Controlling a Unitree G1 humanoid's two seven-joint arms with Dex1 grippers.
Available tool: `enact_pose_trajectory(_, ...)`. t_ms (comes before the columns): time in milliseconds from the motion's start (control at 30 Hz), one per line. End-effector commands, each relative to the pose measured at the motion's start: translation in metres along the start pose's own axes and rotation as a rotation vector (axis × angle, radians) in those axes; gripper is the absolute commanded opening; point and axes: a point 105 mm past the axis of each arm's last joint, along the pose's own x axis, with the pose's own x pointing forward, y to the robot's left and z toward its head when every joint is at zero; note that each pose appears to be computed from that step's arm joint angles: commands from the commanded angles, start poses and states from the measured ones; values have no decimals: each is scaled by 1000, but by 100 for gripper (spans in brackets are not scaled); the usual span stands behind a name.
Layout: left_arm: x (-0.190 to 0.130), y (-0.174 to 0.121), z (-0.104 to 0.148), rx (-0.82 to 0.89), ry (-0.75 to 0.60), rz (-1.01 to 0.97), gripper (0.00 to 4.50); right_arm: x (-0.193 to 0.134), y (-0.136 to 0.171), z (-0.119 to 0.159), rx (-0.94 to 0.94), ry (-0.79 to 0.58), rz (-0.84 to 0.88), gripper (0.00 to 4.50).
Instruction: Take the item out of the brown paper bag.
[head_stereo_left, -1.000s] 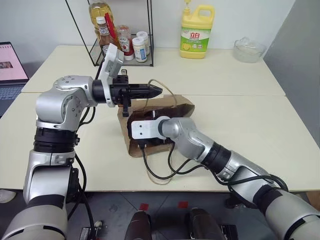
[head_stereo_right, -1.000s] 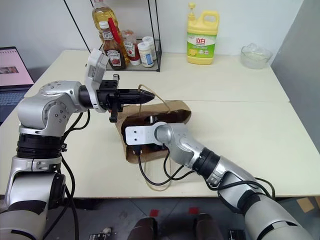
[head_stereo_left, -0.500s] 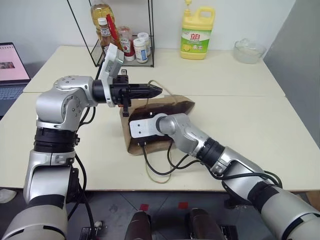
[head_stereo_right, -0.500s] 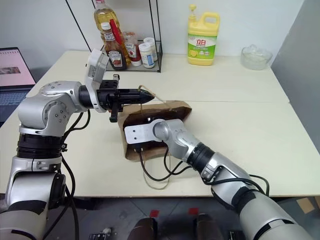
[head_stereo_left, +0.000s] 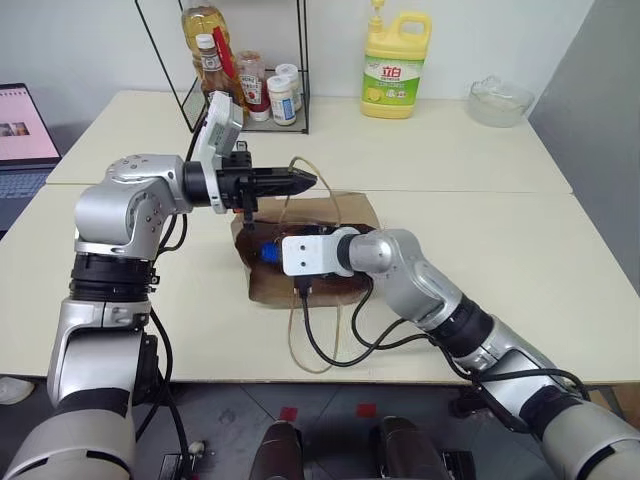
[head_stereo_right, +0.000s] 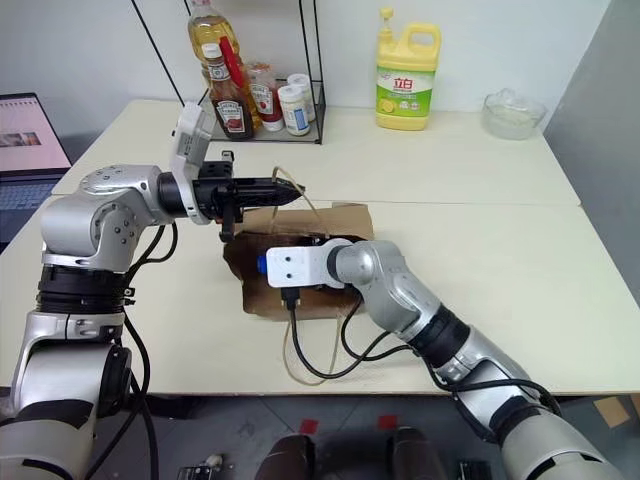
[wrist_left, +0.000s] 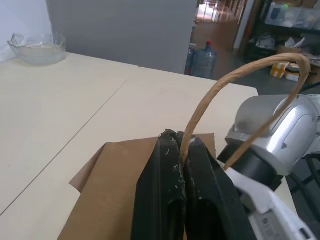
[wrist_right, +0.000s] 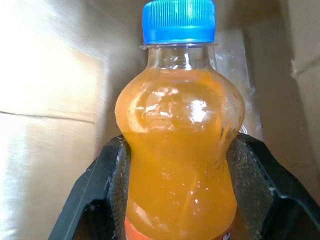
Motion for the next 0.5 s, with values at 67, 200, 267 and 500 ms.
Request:
enact_pose_trajectory(67,2,2,14,59,-25,11,0,-19,1,29,90,-186,44,243)
enact_pose_trajectory(200,4,2,14,60,-29,12,0,-33,-2,40,128,-315,66,241)
enact_pose_trajectory(267,5,3,13,60,-31,13,0,-41,-8,43,142,-358,60,241)
enact_pose_trajectory(500,8,6,12,62,-38,16,0,-77,-17,53,257,-511,96,241)
